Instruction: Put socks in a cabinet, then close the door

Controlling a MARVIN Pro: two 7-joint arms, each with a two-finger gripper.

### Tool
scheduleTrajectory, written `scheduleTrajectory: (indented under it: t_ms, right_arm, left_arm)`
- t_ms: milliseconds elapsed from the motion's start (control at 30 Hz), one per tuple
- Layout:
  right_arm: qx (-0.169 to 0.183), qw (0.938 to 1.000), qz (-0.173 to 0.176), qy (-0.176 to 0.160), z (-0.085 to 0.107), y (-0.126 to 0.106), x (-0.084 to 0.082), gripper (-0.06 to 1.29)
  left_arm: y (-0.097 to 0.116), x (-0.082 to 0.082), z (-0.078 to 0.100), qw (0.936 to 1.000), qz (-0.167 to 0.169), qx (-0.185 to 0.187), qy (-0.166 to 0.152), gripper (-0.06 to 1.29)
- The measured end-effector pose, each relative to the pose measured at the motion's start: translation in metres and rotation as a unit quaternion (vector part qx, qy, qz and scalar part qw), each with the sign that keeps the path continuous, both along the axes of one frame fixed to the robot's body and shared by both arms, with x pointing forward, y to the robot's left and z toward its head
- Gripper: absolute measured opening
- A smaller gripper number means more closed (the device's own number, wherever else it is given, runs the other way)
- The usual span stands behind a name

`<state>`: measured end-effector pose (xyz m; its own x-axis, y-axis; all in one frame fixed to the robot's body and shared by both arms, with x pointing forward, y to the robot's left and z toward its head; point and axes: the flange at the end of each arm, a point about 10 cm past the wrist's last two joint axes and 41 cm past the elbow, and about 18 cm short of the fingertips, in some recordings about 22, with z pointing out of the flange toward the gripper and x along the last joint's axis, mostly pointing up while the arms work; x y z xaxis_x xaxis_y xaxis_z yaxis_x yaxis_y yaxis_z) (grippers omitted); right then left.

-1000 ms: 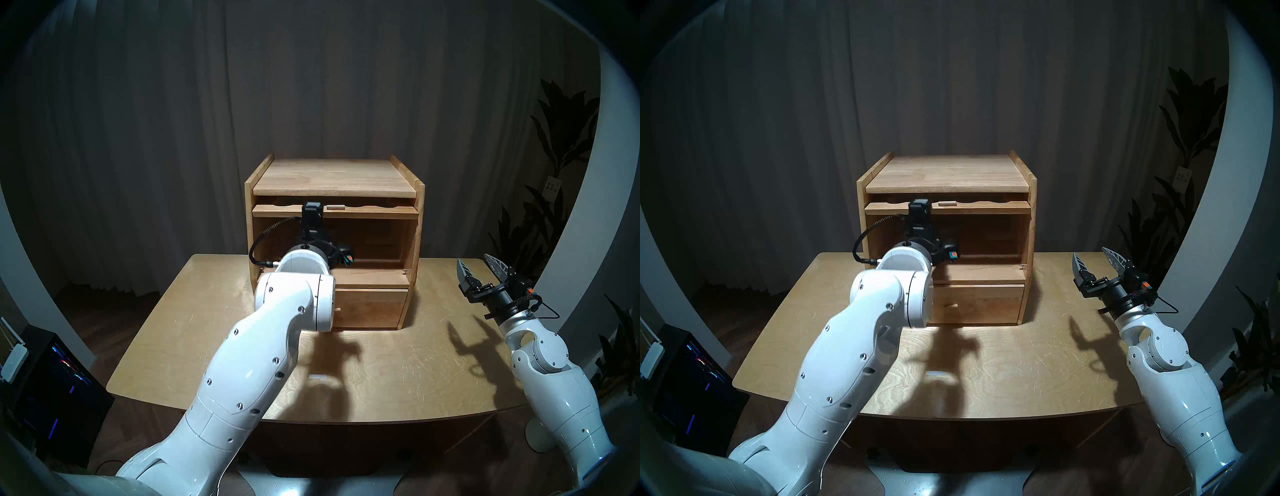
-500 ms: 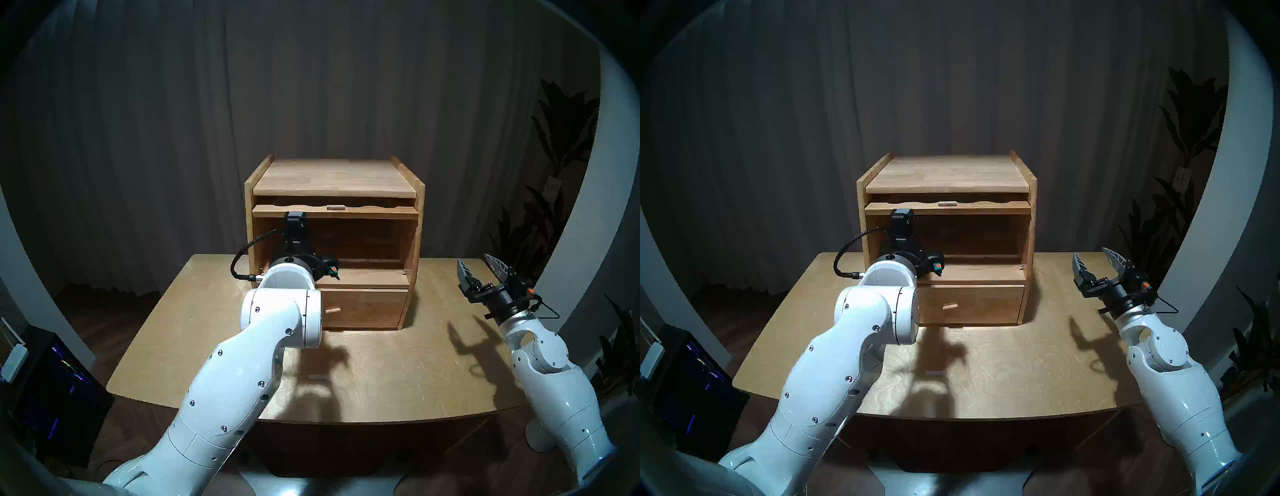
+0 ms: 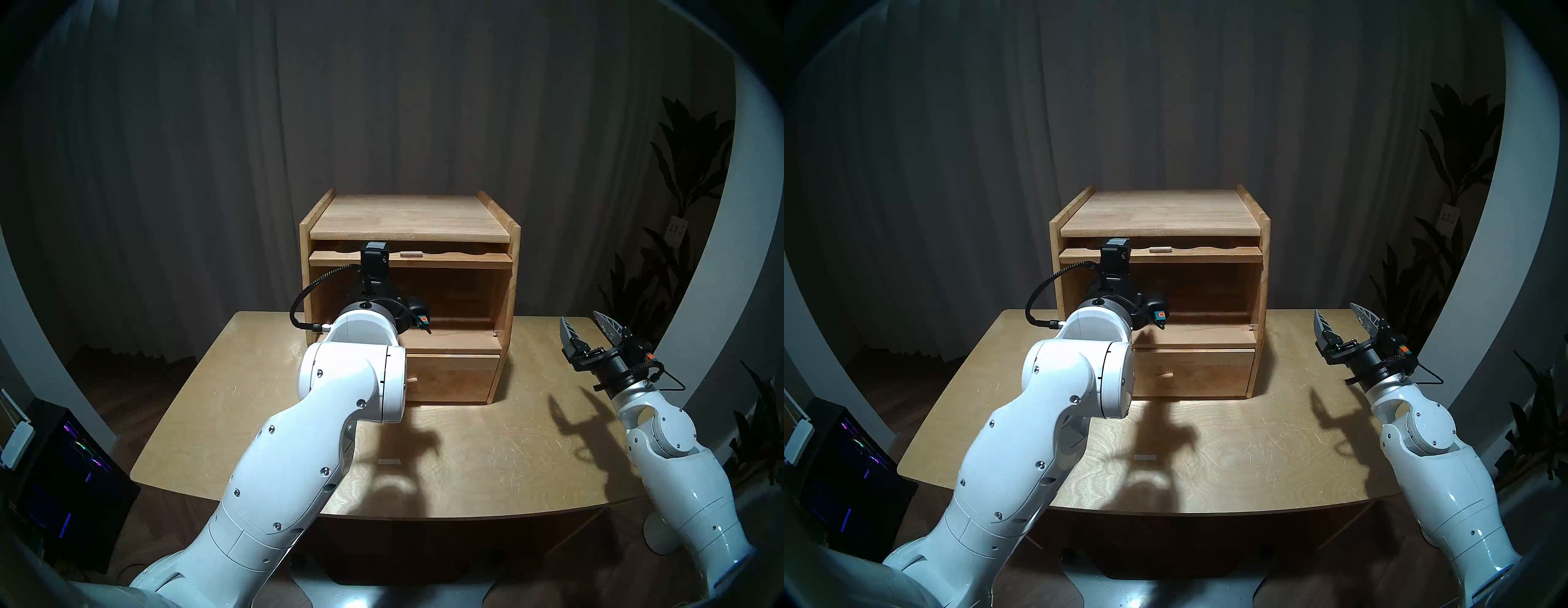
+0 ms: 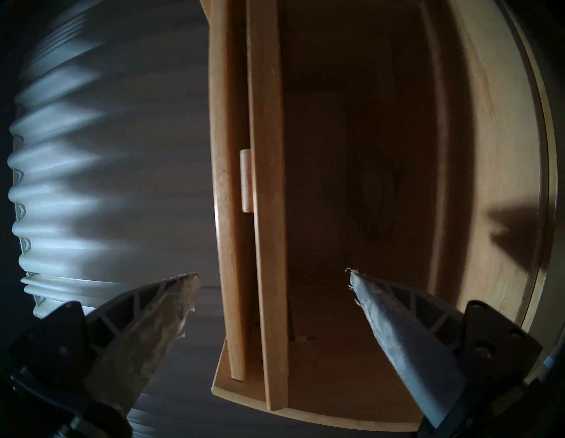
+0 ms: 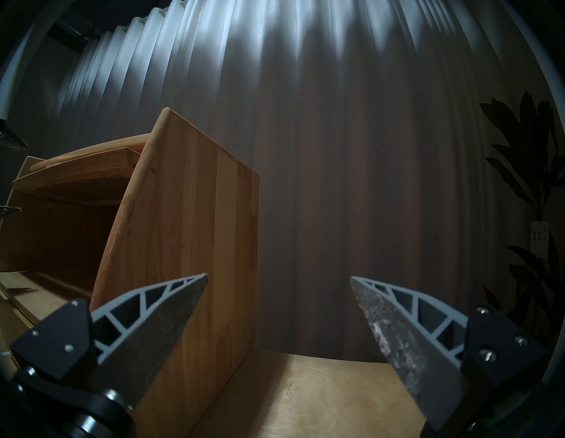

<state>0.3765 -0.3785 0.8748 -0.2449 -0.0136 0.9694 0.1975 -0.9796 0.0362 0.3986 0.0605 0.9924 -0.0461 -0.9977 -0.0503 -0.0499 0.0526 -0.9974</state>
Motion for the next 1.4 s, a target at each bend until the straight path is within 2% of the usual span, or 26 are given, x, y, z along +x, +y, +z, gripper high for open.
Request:
scheduleTrajectory:
  t_ms: [333, 833, 1100, 1400]
  right_arm:
    - [0.0, 1.0, 0.0, 0.0, 0.0, 0.0, 0.0, 1.22]
    - [-0.001, 1.0, 0.0, 0.0, 0.0, 0.0, 0.0, 1.22]
    - [-0.001, 1.0, 0.0, 0.0, 0.0, 0.0, 0.0, 1.22]
    - [-0.001, 1.0, 0.0, 0.0, 0.0, 0.0, 0.0, 1.22]
  left_arm:
    - [0.01, 0.026, 0.0, 0.9996, 0.027, -0.001, 0.001, 1.26]
    - [0.0, 0.043, -0.008, 0.9996, 0.021, -0.016, 0.011, 1.26]
    - [-0.007, 0.055, -0.018, 0.9997, 0.013, -0.007, 0.021, 1.26]
    - [-0.006, 0.065, -0.016, 0.9998, 0.015, 0.002, 0.013, 1.26]
